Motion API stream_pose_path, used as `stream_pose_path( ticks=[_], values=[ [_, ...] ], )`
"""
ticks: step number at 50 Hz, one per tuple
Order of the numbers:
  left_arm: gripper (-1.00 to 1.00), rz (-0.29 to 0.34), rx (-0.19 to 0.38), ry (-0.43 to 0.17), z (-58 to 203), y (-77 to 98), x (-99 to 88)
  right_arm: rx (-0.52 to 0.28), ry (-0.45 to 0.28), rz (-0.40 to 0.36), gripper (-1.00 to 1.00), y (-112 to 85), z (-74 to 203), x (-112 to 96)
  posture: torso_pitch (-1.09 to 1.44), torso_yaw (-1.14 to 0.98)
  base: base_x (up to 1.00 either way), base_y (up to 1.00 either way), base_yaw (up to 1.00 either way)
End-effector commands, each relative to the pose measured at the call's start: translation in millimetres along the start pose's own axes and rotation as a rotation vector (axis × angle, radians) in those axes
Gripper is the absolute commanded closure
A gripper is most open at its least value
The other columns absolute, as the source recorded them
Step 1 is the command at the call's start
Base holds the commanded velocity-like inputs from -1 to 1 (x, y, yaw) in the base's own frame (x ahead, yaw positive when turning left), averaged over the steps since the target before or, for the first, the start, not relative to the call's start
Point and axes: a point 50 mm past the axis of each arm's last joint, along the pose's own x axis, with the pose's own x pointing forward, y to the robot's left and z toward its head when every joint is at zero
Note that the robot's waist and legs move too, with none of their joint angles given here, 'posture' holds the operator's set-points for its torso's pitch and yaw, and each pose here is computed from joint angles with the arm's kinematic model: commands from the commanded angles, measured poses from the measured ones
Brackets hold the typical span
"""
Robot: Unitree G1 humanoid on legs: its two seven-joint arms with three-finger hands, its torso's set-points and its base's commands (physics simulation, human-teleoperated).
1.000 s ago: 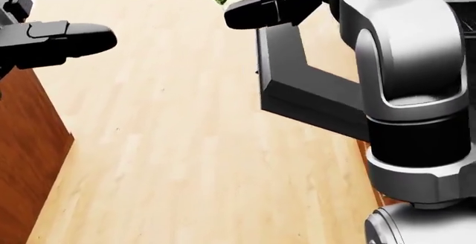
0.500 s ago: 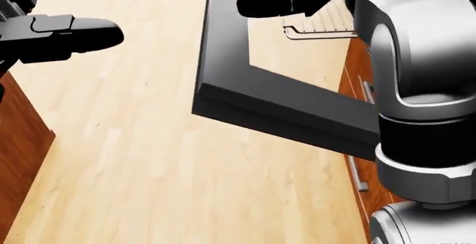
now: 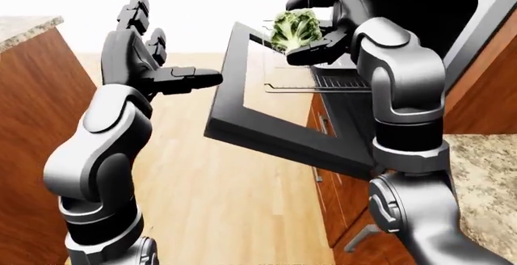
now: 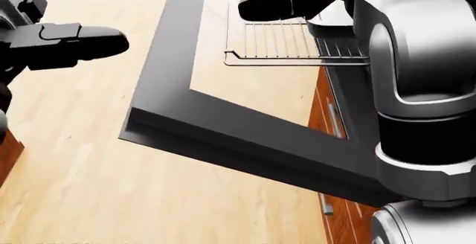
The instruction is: Place the broccoli on the rack of the oven.
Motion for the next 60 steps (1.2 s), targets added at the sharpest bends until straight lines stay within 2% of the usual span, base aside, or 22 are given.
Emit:
stream_pose_path(
  ticks=[1, 29, 60],
  values=[
    [-1.00, 0.022, -0.002, -0.125, 25.2, 4.5, -3.3, -0.021, -0.138, 0.006, 1.00, 3.0, 32.2, -8.1, 0.00, 0.00, 0.08, -0.40, 0.00],
    [-1.00, 0.022, -0.004, -0.125, 24.9, 4.9, -3.4, -0.026, -0.144, 0.000, 1.00, 0.1, 39.0, -8.3, 0.00, 0.00, 0.02, -0.11, 0.00],
    [-1.00, 0.022, -0.003, -0.125, 25.0, 4.6, -4.5, -0.020, -0.155, 0.001, 1.00, 1.9, 37.1, -8.8, 0.00, 0.00, 0.04, -0.28, 0.00]
  ],
)
